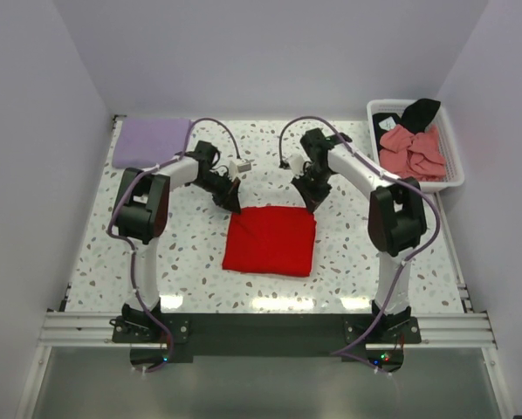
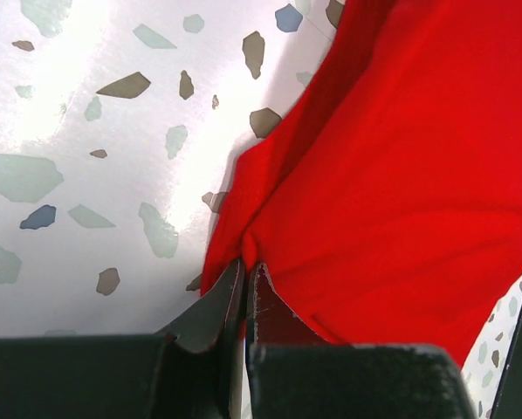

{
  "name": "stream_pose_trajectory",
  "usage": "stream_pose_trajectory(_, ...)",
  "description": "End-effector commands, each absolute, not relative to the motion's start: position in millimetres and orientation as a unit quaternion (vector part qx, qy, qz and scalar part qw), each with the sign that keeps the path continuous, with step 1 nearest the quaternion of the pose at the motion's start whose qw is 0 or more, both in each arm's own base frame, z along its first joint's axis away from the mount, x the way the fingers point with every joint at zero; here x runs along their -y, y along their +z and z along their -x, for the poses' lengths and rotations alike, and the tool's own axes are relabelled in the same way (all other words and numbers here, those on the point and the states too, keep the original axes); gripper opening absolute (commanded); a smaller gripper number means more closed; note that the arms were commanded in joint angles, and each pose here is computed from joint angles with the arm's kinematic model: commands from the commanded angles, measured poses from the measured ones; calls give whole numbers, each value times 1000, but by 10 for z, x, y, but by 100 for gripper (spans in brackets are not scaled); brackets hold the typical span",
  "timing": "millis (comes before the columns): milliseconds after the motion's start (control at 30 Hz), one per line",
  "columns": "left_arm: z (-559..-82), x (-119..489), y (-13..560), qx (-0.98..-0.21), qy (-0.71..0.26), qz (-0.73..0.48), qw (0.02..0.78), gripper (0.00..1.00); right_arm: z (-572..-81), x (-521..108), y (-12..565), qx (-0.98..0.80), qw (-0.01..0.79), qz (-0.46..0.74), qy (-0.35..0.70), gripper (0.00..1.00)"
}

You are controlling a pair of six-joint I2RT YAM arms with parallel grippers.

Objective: Fold and stack the t-shirts
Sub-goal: Fold the tshirt

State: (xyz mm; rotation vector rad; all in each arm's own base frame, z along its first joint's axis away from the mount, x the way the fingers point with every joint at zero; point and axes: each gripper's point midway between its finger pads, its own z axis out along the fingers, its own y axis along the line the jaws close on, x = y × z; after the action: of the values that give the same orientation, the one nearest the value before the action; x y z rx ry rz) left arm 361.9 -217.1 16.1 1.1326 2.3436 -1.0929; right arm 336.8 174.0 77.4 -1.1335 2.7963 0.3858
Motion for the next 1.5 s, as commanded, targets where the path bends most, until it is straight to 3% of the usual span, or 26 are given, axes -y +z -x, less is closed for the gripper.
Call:
stream_pose_trajectory(0, -3647, 2035, -126, -842, -324, -404, 151, 0, -3469, -1497, 814, -923, 85, 370, 60, 0)
stream_pose_trajectory(300, -3686, 1988, -92, -847, -312, -400, 161, 0, -3950, -1324, 457, -927, 129, 353, 21, 0)
stream_pose_trajectory(433, -3806, 2029, 214, -836, -315, -404, 198, 0, -4049, -1393, 374, -927, 133, 350, 33, 0)
stream_pose_trajectory(800, -3756, 2134, 925, -799, -342, -424, 256, 0, -3978, -1625, 833, -914, 167, 356, 100, 0)
stream_pose_trajectory(1067, -3810, 1947, 868, -817, -319, -408, 252, 0, -4004, -1814, 924, -905, 174, 359, 146, 0)
stream_pose_trajectory(1467, -4185, 1722, 181, -867, -253, -357, 240, 0, -4349, -1739, 381, -916, 179, 342, 106, 0)
